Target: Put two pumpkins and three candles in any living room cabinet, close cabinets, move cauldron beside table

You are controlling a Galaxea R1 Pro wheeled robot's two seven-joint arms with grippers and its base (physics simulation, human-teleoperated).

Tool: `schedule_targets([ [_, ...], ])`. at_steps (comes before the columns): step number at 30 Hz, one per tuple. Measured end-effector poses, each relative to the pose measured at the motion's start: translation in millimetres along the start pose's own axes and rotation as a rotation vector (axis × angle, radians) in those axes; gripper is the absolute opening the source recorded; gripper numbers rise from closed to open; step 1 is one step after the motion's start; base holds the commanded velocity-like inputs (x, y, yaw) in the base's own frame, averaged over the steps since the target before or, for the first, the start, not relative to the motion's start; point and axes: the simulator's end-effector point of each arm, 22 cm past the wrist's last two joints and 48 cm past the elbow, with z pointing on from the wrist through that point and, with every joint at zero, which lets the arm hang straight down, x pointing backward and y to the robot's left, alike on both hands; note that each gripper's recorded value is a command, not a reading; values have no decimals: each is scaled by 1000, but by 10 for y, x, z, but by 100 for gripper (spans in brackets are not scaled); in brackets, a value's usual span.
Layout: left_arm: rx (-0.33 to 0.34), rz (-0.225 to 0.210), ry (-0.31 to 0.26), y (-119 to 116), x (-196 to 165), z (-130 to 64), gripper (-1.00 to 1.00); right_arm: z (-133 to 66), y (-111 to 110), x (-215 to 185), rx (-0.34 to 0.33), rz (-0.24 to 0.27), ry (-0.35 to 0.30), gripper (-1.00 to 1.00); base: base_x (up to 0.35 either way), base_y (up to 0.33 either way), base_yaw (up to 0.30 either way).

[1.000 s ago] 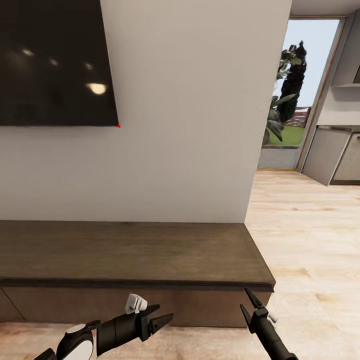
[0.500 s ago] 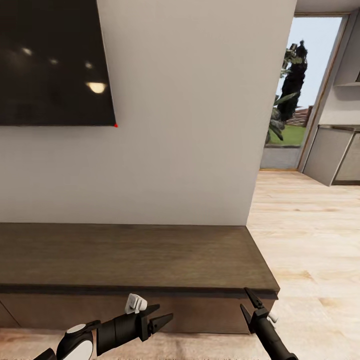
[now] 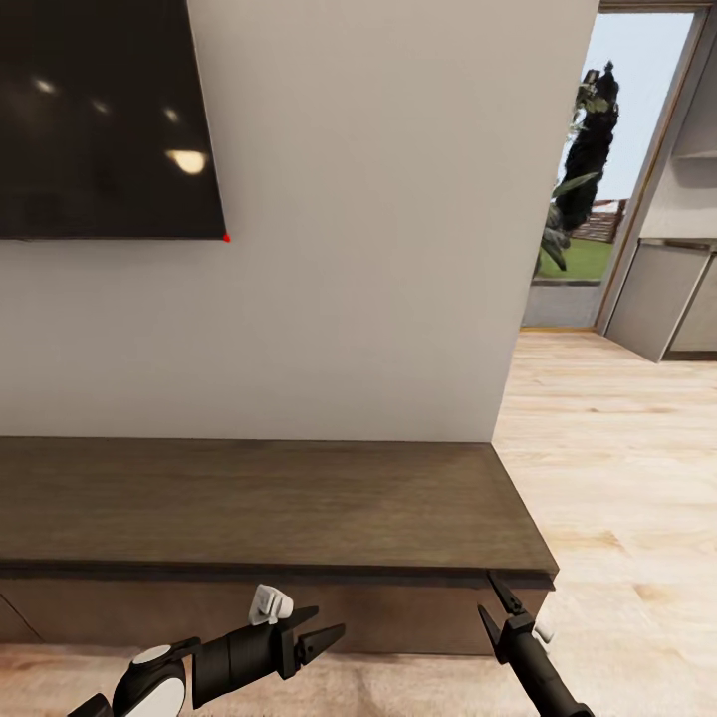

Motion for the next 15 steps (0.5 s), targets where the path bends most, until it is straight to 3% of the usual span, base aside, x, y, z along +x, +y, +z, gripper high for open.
schedule_targets([
  [11,1,1,0,-5,-3,0,100,-18,88,-64,-41,9,-23,100,0,0,0],
  [15,-1,-13,7,40,44,18,100,-42,22,-75,-35,14,-27,100,0,0,0],
])
